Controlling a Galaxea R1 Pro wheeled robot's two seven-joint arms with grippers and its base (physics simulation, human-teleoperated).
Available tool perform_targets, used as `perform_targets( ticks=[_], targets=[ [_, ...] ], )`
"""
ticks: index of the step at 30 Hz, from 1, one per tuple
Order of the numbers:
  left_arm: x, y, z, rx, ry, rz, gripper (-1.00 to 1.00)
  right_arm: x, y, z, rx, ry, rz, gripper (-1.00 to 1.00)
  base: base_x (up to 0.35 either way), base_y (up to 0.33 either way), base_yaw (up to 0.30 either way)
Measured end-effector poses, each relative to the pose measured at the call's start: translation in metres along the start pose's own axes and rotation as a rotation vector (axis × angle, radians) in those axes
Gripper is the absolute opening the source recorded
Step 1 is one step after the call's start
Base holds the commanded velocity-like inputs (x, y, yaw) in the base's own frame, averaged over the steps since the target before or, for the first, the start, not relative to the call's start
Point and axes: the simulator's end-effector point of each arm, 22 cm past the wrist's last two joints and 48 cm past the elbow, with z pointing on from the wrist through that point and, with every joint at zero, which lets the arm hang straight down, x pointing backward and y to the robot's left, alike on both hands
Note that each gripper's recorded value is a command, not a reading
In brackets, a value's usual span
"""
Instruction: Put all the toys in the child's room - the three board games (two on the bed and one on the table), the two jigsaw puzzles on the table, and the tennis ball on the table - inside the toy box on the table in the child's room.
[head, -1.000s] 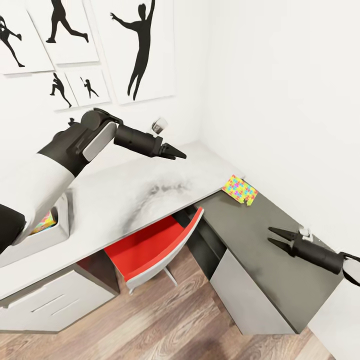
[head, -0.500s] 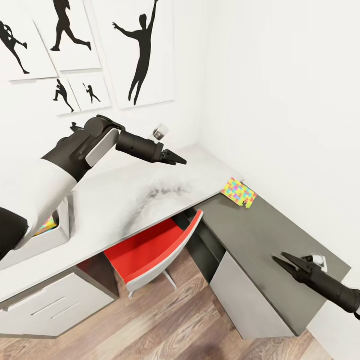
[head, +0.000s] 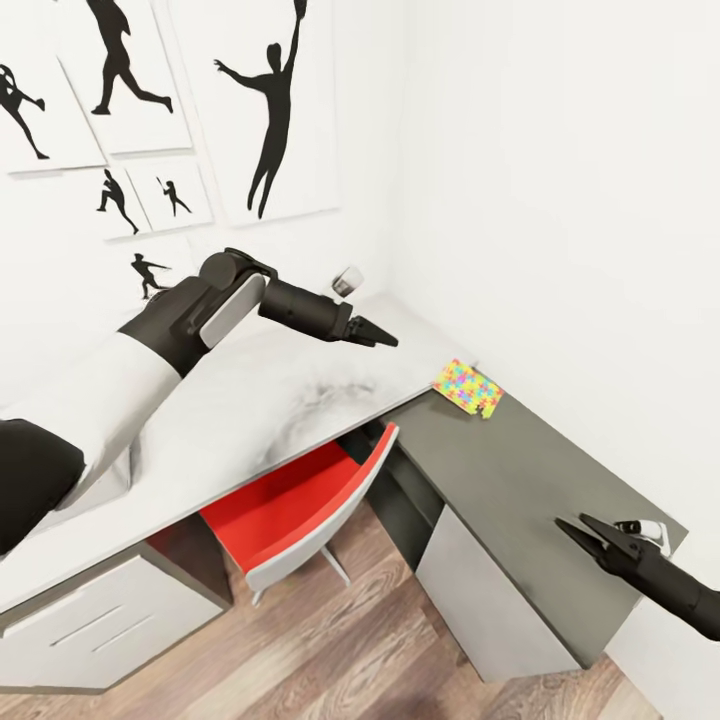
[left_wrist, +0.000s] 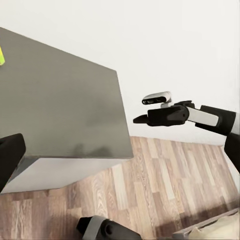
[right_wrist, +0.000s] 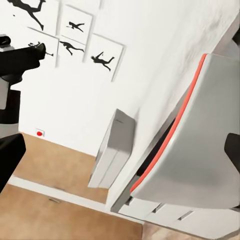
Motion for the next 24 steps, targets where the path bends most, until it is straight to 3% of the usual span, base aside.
perform_targets(
  ticks=[8,13,24],
  targets=[
    [0.002,-0.008,0.013,0.02,0.005,0.009,1.0,0.0,0.009,-0.002,-0.04,-0.003,-0.003,1.0,0.0,0.0,-0.026],
    [0.005,-0.007,0.016,0.023,0.003,0.004,1.0,-0.002,0.005,-0.007,-0.03,-0.013,0.001,1.0,0.0,0.0,-0.037],
    [0.013,-0.006,0.017,0.023,0.003,-0.01,1.0,-0.005,0.015,-0.013,-0.067,-0.023,-0.007,1.0,0.0,0.0,-0.162]
  ],
)
